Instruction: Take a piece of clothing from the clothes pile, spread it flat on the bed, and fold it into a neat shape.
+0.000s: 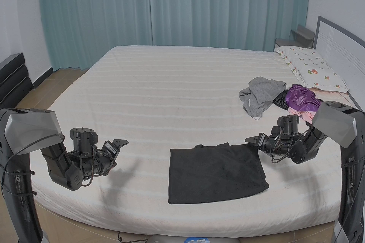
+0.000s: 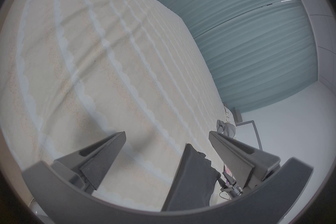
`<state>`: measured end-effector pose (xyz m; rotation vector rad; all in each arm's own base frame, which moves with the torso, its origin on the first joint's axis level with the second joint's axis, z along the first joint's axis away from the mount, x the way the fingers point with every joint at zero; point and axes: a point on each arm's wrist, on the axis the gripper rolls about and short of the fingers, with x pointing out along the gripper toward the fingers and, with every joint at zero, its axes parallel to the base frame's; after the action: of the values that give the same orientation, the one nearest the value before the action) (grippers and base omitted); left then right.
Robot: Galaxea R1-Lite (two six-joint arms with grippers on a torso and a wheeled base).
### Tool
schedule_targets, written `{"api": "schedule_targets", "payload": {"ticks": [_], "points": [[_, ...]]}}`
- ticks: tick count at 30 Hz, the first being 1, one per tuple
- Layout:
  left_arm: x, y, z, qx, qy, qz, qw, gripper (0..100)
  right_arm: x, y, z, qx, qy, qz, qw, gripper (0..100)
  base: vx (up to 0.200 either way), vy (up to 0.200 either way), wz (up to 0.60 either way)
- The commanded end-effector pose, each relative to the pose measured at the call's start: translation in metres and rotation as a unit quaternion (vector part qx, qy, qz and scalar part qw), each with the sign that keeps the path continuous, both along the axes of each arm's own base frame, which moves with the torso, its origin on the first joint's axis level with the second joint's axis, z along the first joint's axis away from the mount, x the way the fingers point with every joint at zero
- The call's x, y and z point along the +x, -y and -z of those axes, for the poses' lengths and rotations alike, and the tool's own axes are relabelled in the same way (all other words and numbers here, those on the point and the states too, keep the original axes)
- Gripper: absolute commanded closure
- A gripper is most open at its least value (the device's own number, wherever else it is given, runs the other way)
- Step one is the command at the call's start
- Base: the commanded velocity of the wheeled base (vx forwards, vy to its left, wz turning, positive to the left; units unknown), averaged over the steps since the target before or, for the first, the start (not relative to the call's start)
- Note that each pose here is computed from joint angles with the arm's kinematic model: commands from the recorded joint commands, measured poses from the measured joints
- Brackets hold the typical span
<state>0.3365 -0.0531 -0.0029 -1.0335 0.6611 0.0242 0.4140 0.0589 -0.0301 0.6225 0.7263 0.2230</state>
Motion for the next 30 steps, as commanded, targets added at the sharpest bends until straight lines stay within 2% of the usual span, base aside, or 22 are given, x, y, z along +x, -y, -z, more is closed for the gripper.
{"api": "schedule_targets", "payload": {"ticks": [1, 3, 9, 22, 23, 30], "points": [[0.000, 0.000, 0.000, 0.000, 0.000, 0.000, 1.0000, 0, 0.006, 0.002, 0.011, 0.010, -0.005, 0.012, 0.9999, 100, 0.000, 0.000, 0.00], [0.000, 0.000, 0.000, 0.000, 0.000, 0.000, 1.0000, 0, 0.008, 0.004, 0.009, 0.022, 0.003, 0.022, 0.9995, 100, 0.000, 0.000, 0.00], [0.000, 0.000, 0.001, 0.000, 0.000, 0.000, 1.0000, 0, 0.008, 0.015, 0.009, 0.024, 0.001, 0.037, 0.9990, 100, 0.000, 0.000, 0.00], [0.000, 0.000, 0.001, 0.000, 0.000, 0.000, 1.0000, 0, 0.009, 0.016, 0.011, 0.026, -0.002, 0.039, 0.9989, 100, 0.000, 0.000, 0.00], [0.000, 0.000, 0.001, 0.001, -0.001, -0.001, 1.0000, 0, 0.009, 0.016, 0.011, 0.026, -0.003, 0.039, 0.9989, 0, 0.000, 0.000, 0.00], [0.000, 0.001, 0.001, 0.002, 0.000, -0.001, 1.0000, 0, 0.004, 0.018, 0.012, 0.028, -0.009, 0.039, 0.9988, 0, 0.000, 0.000, 0.00]]}}
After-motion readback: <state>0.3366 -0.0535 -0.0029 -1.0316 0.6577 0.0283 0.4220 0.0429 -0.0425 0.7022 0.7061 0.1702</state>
